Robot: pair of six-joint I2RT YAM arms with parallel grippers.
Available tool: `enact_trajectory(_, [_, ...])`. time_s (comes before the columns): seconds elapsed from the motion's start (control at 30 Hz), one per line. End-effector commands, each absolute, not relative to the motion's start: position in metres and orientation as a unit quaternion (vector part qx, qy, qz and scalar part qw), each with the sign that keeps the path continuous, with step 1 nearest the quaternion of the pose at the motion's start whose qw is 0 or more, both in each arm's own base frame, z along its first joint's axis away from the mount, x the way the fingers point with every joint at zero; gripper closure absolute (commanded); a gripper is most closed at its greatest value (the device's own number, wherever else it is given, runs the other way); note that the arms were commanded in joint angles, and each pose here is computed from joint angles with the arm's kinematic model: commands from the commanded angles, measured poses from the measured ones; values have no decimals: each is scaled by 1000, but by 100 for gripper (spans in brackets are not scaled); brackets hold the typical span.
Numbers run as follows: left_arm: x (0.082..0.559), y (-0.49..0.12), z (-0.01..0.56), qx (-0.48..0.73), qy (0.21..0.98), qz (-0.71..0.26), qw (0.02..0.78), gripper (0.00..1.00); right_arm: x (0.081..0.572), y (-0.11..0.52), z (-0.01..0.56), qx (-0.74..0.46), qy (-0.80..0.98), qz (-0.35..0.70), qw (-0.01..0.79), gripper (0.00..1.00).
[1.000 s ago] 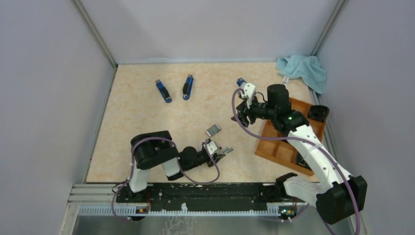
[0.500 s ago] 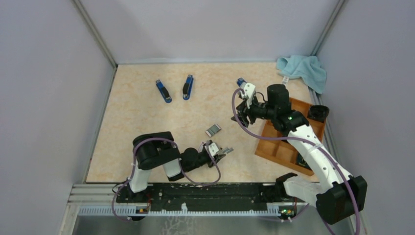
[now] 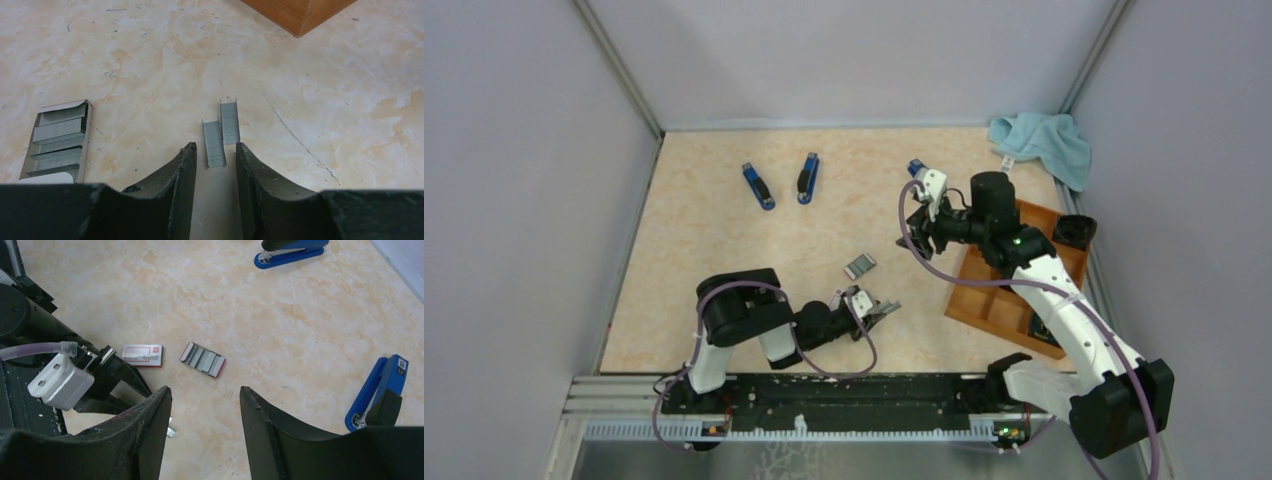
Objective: Unload the staples from the stapler
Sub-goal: Pick up the staple from the center of the board.
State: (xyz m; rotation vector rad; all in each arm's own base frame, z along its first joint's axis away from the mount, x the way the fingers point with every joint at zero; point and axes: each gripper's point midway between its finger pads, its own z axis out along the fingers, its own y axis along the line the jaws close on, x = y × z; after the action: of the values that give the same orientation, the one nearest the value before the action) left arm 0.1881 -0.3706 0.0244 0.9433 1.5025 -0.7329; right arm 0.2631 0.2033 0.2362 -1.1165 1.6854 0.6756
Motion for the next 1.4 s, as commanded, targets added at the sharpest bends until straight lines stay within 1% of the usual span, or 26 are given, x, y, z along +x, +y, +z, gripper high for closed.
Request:
enact_trajectory(0.0, [191,-381,50,382,610,-334,609,59,266,203,253,-461,674,278,506,46])
enact_trajectory(0.43, [191,-384,48,386,611,-334,605,61,265,203,254,-461,673,280,506,46])
enact_trajectory(0.83, [189,-384,48,388,609,-337,604,65,265,202,255,-459,673,281,508,46])
enact_trajectory(1.37, [189,-384,49,388,607,-338,606,66,265,201,255,-458,673,281,508,46])
